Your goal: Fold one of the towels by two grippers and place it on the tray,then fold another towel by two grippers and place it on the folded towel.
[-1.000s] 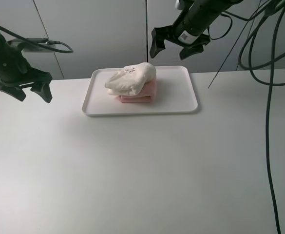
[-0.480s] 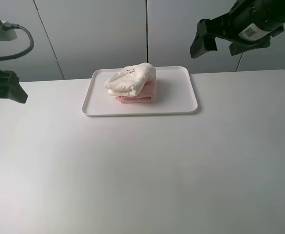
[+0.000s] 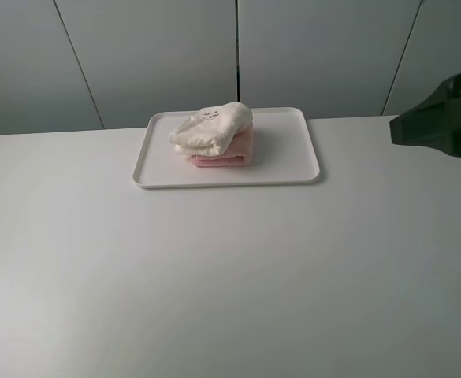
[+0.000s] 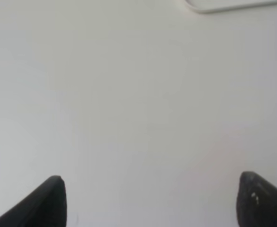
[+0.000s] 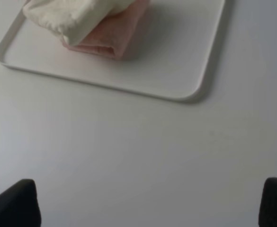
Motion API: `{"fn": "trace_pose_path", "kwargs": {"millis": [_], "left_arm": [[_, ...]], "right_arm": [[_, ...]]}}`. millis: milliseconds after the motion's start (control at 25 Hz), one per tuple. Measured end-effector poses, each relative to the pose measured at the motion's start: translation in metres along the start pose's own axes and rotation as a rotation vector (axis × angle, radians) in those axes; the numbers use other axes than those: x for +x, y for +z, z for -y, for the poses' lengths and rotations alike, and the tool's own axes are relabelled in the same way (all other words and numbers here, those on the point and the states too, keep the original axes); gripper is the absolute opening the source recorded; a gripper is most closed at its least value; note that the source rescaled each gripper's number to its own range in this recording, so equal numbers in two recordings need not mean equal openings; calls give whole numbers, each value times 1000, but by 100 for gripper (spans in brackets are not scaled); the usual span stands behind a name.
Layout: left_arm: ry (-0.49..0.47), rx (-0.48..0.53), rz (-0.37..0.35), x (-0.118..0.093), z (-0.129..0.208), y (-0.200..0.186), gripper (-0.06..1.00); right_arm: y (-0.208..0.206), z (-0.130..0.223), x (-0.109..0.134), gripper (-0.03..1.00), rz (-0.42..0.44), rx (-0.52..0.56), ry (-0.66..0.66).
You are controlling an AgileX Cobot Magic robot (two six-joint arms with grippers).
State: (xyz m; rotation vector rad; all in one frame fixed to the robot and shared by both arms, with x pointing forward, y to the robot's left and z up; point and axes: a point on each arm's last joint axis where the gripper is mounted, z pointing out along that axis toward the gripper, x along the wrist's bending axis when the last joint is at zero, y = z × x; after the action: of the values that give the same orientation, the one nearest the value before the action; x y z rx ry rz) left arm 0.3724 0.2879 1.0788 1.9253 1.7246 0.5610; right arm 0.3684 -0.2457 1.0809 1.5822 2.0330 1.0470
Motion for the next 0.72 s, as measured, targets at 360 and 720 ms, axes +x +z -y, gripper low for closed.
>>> {"fn": "trace_pose_path", "kwargs": {"millis": [360, 720], "left_arm": [[15, -232, 6, -6, 59, -70, 93], [23, -351, 6, -8, 109, -81, 93]], "right_arm": [[-65, 54, -6, 100, 68, -85, -102], [-88, 82, -9, 100, 88, -105, -118]]}}
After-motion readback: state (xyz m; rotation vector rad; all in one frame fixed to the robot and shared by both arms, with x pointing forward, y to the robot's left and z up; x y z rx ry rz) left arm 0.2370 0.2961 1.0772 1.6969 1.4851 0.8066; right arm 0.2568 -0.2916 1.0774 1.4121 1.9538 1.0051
